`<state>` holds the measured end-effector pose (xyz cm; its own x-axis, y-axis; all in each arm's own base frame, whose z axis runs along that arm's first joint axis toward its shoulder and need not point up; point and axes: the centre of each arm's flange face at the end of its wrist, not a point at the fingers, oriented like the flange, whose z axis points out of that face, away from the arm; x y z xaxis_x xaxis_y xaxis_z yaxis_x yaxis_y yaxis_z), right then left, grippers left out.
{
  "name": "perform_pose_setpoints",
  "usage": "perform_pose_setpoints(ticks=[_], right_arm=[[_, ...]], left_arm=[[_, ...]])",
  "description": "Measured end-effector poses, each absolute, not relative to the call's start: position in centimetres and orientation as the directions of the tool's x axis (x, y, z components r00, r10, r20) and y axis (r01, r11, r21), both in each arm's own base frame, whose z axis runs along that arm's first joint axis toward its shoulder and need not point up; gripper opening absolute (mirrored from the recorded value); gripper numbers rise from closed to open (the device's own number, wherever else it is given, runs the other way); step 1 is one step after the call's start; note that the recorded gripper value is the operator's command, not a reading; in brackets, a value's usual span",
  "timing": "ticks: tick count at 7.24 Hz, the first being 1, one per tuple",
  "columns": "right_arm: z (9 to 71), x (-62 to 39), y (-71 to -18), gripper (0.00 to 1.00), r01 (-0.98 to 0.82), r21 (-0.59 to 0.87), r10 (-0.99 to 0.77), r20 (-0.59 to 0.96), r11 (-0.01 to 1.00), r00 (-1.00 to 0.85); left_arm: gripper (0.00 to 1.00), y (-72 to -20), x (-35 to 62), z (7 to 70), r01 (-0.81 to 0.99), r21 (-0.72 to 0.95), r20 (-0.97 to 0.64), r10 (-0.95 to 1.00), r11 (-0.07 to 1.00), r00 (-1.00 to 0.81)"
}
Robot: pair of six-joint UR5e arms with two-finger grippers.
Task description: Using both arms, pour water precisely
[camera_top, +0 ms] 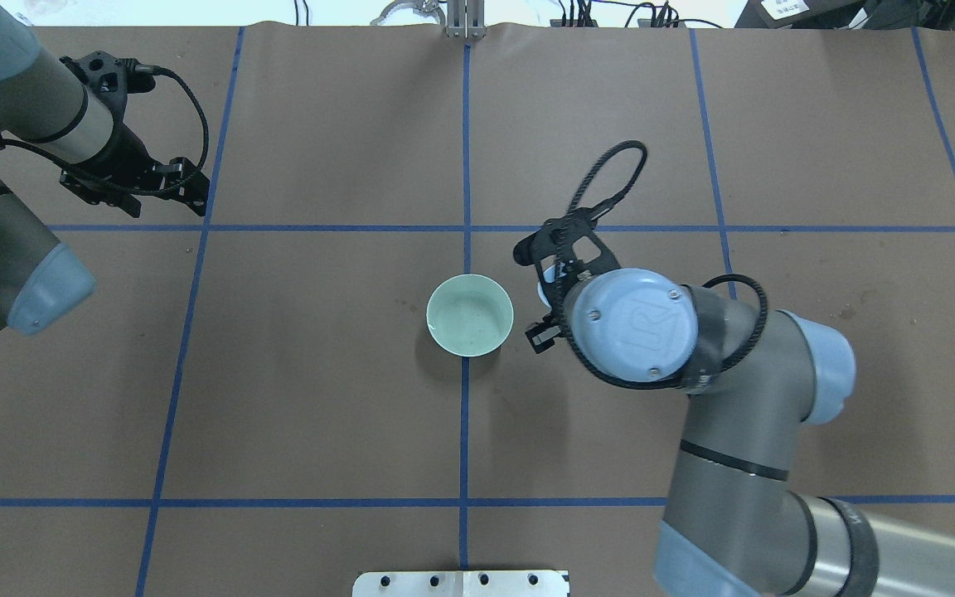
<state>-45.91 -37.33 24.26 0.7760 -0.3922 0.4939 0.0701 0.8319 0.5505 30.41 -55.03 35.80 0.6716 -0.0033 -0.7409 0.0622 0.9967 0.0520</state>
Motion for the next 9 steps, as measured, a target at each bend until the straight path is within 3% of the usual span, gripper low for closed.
perform_pose_setpoints(ticks=[5, 9], right_arm=[[41.1, -28.0, -41.0, 0.0, -0.155, 0.45, -0.21, 0.659, 0.879, 0.723], [56.8, -20.8, -41.2, 0.0, -0.294, 0.485, -0.184, 0.719, 0.824, 0.67]], left_arm=[[0.92, -54.7, 30.2, 34.9, 0.07, 0.057, -0.749, -0.003, 0.996, 0.663], [0.92, -54.4, 30.0, 34.5, 0.078, 0.057, -0.754, -0.009, 0.995, 0.657]])
